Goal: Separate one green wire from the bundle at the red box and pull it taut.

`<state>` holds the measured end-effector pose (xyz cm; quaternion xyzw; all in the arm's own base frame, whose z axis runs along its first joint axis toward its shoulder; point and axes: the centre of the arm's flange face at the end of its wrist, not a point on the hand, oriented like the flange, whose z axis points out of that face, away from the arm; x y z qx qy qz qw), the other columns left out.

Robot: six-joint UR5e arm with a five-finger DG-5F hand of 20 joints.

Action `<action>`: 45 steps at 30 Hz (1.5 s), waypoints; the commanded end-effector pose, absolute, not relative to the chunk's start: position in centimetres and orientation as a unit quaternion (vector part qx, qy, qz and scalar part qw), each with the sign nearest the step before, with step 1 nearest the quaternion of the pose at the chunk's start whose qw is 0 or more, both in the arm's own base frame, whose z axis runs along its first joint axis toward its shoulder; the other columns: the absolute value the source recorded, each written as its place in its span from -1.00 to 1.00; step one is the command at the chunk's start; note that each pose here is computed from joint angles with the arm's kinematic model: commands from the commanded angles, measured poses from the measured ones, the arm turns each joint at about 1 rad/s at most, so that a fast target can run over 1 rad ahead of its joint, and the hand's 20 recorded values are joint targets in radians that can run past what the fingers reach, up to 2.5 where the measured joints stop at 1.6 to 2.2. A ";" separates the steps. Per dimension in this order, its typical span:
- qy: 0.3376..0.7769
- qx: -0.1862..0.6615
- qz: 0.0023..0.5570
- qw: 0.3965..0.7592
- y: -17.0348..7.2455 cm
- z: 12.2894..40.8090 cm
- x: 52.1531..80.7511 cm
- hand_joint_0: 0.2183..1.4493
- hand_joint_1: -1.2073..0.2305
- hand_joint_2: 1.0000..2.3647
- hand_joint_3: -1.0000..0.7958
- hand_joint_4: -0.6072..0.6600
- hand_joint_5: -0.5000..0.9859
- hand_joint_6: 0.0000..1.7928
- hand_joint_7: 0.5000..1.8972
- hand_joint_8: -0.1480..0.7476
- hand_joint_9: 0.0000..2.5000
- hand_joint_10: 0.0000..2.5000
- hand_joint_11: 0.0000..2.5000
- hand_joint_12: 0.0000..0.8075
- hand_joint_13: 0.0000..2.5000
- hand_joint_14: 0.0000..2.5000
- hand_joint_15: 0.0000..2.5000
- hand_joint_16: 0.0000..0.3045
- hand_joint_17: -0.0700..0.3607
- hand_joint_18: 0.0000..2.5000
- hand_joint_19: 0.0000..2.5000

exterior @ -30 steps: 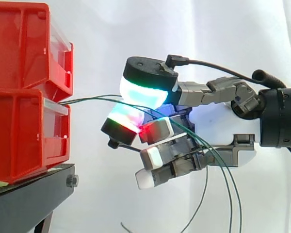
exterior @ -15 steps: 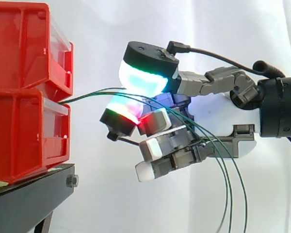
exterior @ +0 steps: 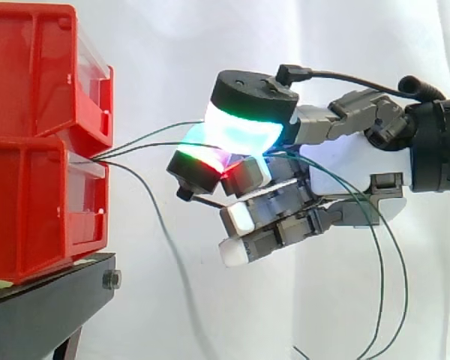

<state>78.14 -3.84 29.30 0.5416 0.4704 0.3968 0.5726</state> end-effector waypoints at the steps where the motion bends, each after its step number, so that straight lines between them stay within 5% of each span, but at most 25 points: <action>1: 0.472 0.543 0.395 0.572 -4.0 29.3 78.0 -0.51 -0.59 -1.00 -0.44 0.12 -0.56 -0.07 -0.14 -0.04 -0.10 -0.98 -0.15 -0.05 -0.31 -0.98 -0.53 -0.65 -0.11 -0.40 -0.62; 3: 0.472 0.544 0.394 0.571 -4.0 29.3 78.0 -0.60 -0.42 -1.00 -0.44 0.15 -0.51 -0.16 -0.15 -0.01 -0.08 -0.98 -0.25 -0.01 -0.31 -0.98 -0.56 -0.62 -0.07 -0.40 -0.61; 5: 0.471 0.544 0.395 0.571 -4.0 29.3 78.0 -0.63 -0.07 -1.00 -0.44 0.15 -0.44 -0.34 0.09 -0.03 -0.06 -0.98 -0.35 0.02 -0.33 -0.99 -0.59 -0.60 -0.05 -0.42 -0.60; 10: 0.470 0.546 0.393 0.572 -4.5 29.3 78.0 -0.53 0.14 -1.00 -0.44 0.12 -0.40 -0.44 0.35 -0.06 -0.06 -0.98 -0.37 -0.04 -0.34 -0.98 -0.58 -0.63 -0.09 -0.47 -0.57; 15: 0.469 0.547 0.392 0.572 -4.8 29.4 78.0 -0.41 -0.04 -1.00 -0.42 0.11 -0.40 -0.42 0.43 -0.06 -0.06 -0.98 -0.34 -0.07 -0.34 -0.98 -0.57 -0.66 -0.13 -0.48 -0.57; 20: 0.470 0.546 0.391 0.573 -4.8 29.5 78.0 -0.40 -0.32 -0.98 -0.23 0.19 -0.54 -0.13 -0.03 -0.02 -0.10 -0.98 -0.27 -0.05 -0.36 -0.98 -0.57 -0.64 -0.11 -0.47 -0.58; 24: 0.471 0.546 0.390 0.573 -4.7 29.7 78.0 -0.38 -0.37 -0.98 -0.19 0.21 -0.56 -0.09 -0.03 0.00 -0.12 -0.98 -0.25 -0.03 -0.36 -0.98 -0.56 -0.64 -0.10 -0.47 -0.58; 28: 0.472 0.546 0.389 0.572 -4.8 29.9 78.0 -0.40 -0.46 -1.00 -0.40 0.25 -0.58 -0.05 -0.12 -0.01 -0.15 -0.98 -0.24 -0.03 -0.37 -0.98 -0.57 -0.63 -0.09 -0.47 -0.58; 37: 0.474 0.547 0.387 0.571 -4.8 29.9 78.0 -0.44 0.12 -1.00 -0.44 0.23 -0.51 -0.13 -0.04 0.00 -0.05 -0.98 -0.27 -0.03 -0.34 -0.98 -0.56 -0.63 -0.09 -0.46 -0.56; 45: 0.476 0.548 0.384 0.570 -4.9 30.5 77.6 -0.43 -0.27 -0.97 -0.06 0.27 -0.53 -0.05 0.12 0.05 -0.08 -0.98 -0.24 0.00 -0.34 -0.98 -0.56 -0.62 -0.07 -0.45 -0.57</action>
